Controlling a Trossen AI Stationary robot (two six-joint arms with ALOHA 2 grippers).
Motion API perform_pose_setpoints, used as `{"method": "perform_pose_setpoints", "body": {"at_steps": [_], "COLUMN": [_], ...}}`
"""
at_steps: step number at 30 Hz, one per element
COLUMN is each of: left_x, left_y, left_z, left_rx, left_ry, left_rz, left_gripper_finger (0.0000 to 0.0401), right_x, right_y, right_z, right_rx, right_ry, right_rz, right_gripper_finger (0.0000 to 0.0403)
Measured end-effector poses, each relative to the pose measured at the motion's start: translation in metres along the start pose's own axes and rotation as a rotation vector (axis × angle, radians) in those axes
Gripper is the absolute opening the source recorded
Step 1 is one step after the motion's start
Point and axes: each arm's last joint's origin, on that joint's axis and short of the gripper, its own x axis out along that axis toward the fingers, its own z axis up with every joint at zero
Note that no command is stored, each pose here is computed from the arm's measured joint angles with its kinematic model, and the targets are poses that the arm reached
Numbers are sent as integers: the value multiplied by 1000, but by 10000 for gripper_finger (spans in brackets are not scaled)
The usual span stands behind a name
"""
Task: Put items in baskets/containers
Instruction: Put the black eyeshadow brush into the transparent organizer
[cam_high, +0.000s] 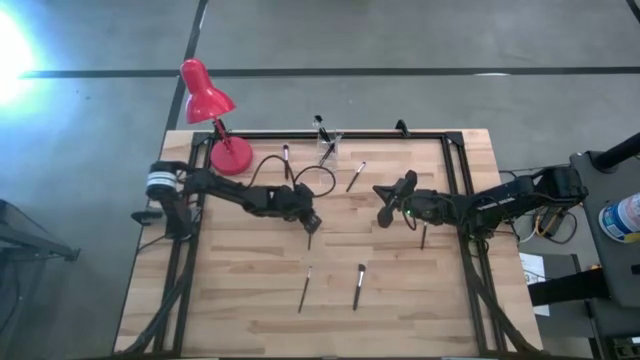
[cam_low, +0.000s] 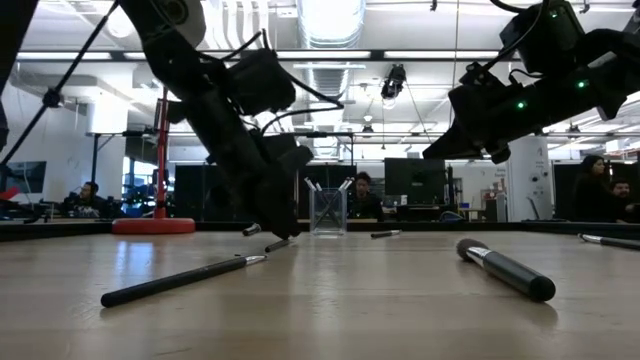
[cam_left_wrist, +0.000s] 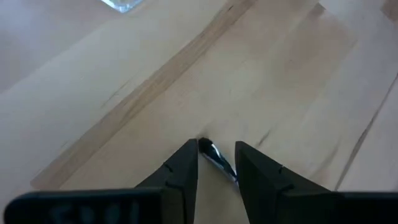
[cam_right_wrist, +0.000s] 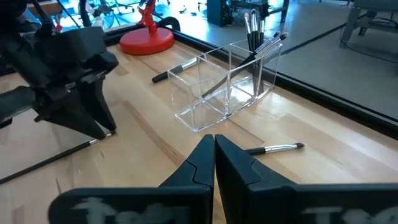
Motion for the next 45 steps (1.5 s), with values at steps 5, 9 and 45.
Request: {"method": "perform_pose_setpoints", "body": {"at_steps": [5,9,45], "left_x": [5,5,-97], "left_y": [4,5,-31], "left_z": [-1,-3,31], "left_rx": [16,82,356], "left_ry": [12,44,-377], "left_rz": [12,13,-187], "left_gripper_finger": [99,97,0], "right_x": [0,0,0], "right_y": [0,0,0], "right_z": [0,0,0], "right_rx": [0,0,-12], "right_ry": [0,0,1], "right_rz": [0,0,0], "right_gripper_finger": [9,9,9]}}
